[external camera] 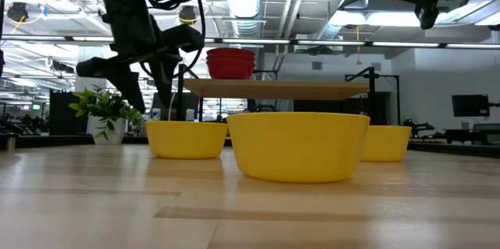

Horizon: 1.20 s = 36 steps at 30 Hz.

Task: Pick & Place Mini bowls
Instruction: Put the left yellow bowl on the shelf

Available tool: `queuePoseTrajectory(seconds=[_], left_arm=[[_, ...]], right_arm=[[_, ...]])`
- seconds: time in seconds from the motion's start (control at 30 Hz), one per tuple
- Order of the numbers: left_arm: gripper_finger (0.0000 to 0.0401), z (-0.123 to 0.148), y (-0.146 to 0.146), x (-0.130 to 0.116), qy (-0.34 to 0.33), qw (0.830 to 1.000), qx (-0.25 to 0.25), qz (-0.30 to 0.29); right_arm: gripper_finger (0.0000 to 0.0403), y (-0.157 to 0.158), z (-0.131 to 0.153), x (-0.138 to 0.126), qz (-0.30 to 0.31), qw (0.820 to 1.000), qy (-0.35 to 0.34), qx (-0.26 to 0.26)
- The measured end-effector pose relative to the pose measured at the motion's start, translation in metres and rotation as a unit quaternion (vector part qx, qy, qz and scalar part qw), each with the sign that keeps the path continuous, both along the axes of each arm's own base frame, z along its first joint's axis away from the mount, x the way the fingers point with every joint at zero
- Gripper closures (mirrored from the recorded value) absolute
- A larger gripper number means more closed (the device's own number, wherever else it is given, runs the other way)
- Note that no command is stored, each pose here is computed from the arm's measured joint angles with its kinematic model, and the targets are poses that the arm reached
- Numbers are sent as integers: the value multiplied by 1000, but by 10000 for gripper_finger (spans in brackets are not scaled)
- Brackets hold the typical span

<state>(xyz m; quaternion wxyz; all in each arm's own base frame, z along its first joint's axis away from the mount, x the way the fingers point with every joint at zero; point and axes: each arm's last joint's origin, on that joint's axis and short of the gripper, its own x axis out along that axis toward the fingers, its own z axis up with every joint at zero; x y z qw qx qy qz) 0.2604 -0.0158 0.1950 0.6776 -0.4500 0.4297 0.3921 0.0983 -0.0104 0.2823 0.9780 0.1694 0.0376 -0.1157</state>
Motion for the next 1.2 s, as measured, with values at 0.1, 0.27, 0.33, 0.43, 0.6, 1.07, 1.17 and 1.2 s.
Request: queuePoseTrajectory(seconds=[0.1, 0.27, 0.33, 0.43, 0.6, 1.07, 1.17, 1.2], left_arm=[[206, -3, 3, 2, 4, 1000, -6, 4], [206, -17, 4, 7, 32, 999, -22, -1], [206, -21, 4, 8, 40, 999, -23, 0], [207, -23, 4, 9, 42, 999, -23, -1], [228, -23, 5, 9, 41, 999, -30, 1], [324, -32, 8, 12, 58, 998, -36, 6], [333, -35, 7, 13, 63, 997, -46, 3], [340, -35, 7, 13, 62, 997, -45, 3]], right_arm=[[386, 0, 0, 0, 0, 1000, 0, 0], [386, 0, 0, 0, 0, 1000, 0, 0], [386, 0, 0, 0, 0, 1000, 0, 0], [386, 0, 0, 0, 0, 1000, 0, 0], [386, 0, 0, 0, 0, 1000, 0, 0], [386, 0, 0, 0, -1, 1000, 0, 0], [386, 0, 0, 0, -1, 1000, 0, 0], [386, 0, 0, 0, -1, 1000, 0, 0]])
